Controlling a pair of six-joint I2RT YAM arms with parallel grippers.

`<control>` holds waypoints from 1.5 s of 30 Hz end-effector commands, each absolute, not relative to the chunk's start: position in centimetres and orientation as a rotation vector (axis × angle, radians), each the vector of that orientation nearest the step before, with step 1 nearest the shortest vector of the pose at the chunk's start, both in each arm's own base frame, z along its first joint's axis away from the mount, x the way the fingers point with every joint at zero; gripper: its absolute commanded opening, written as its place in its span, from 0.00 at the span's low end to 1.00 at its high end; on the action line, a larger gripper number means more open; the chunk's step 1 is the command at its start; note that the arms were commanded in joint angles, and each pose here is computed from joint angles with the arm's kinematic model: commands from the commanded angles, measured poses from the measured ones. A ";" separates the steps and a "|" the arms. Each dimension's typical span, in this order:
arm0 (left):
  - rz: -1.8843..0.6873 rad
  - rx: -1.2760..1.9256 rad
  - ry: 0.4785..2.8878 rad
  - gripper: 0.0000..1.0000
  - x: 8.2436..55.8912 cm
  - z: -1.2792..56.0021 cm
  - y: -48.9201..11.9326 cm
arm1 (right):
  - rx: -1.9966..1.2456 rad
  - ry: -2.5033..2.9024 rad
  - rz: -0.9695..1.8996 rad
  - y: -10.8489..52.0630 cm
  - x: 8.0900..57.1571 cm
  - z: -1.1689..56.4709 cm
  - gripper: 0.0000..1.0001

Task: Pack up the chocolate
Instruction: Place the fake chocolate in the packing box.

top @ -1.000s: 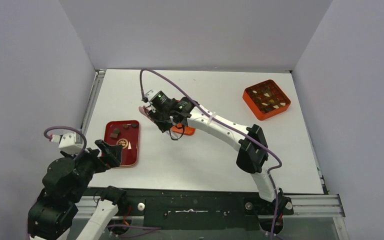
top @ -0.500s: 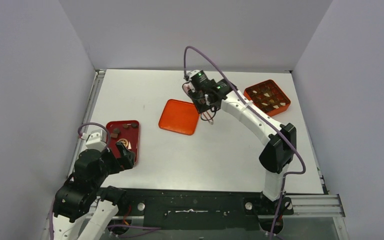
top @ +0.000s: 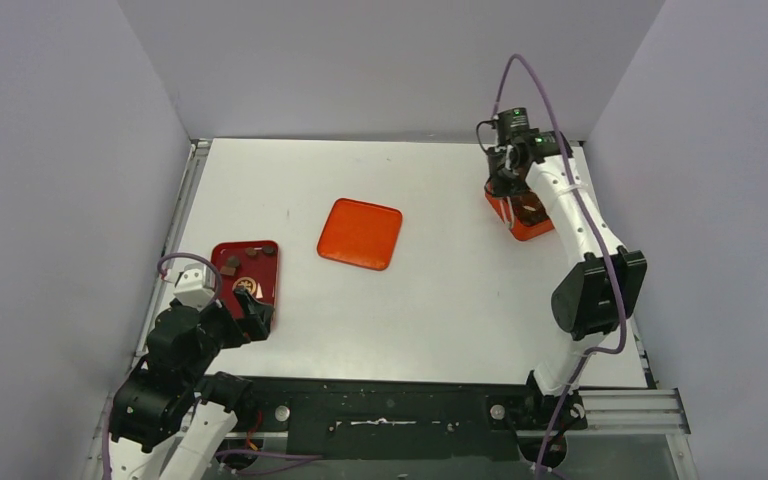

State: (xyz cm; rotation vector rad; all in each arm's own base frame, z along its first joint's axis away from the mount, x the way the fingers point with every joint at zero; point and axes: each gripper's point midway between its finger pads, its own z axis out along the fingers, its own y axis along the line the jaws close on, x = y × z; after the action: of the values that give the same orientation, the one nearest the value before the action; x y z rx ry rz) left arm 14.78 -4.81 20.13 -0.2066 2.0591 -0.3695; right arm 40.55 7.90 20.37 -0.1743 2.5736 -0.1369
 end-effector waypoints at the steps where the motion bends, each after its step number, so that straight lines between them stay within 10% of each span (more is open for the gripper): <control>1: -0.378 -0.207 1.991 0.97 15.6 21.6 -4.8 | -0.036 2.533 -0.169 3.1 40.3 23.2 0.20; 45: -0.362 -0.231 1.982 0.97 15.5 21.6 -4.4 | 0.362 2.702 -0.180 -10.6 43.8 14.3 0.33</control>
State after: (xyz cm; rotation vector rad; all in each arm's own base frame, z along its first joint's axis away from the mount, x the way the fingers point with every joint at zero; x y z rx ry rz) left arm 14.86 -4.48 20.14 -0.2246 2.0533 -0.3526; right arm 41.91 -9.91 11.81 0.3528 2.8078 -0.1701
